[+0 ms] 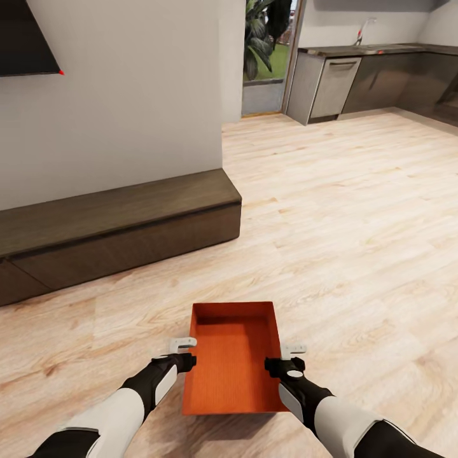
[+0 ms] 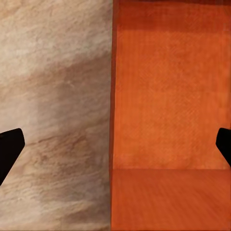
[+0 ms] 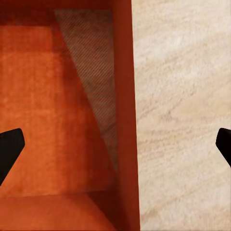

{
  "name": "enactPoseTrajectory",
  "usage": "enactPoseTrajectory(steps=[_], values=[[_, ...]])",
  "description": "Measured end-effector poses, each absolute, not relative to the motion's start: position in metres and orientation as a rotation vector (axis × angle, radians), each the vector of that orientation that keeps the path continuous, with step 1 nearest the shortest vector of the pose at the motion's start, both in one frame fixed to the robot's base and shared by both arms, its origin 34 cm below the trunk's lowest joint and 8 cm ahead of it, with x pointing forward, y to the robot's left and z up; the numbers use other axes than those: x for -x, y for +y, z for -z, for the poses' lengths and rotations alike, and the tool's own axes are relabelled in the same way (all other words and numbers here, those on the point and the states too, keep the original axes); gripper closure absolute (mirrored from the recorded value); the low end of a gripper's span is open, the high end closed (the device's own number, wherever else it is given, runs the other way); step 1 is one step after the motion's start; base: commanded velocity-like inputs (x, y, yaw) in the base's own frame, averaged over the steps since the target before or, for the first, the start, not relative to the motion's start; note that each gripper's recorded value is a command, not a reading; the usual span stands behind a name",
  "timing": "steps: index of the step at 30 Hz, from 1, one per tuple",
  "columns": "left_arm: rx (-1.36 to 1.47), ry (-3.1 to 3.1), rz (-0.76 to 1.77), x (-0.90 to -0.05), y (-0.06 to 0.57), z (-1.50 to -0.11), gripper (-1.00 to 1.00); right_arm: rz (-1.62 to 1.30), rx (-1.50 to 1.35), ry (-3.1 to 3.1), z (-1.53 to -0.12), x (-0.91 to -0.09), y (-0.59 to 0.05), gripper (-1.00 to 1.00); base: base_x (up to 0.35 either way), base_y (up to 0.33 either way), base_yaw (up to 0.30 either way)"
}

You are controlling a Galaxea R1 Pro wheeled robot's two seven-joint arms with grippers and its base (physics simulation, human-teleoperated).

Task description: Move the two storage containers from the living room to the garage. In the garage, place one container on the floor and stack the other container on top of it (either order is fine).

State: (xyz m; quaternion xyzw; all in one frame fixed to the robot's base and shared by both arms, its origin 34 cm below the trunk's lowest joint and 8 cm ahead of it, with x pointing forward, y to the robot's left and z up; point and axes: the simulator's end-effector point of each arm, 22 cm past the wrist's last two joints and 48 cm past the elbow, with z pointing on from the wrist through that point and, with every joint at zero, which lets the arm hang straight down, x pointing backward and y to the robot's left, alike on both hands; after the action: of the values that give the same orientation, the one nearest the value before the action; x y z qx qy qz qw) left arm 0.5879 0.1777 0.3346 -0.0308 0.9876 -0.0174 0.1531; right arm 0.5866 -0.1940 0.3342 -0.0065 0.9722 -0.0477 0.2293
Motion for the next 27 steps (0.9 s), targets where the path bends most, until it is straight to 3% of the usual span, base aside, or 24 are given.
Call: enactPoseTrajectory(steps=[27], values=[[0.09, 2.831, 0.053, -0.578, 0.177, -0.279, -1.0, 0.136, 0.023, 2.674, -0.279, -0.577, -0.197, -1.0, 0.0, 0.0, 0.0]])
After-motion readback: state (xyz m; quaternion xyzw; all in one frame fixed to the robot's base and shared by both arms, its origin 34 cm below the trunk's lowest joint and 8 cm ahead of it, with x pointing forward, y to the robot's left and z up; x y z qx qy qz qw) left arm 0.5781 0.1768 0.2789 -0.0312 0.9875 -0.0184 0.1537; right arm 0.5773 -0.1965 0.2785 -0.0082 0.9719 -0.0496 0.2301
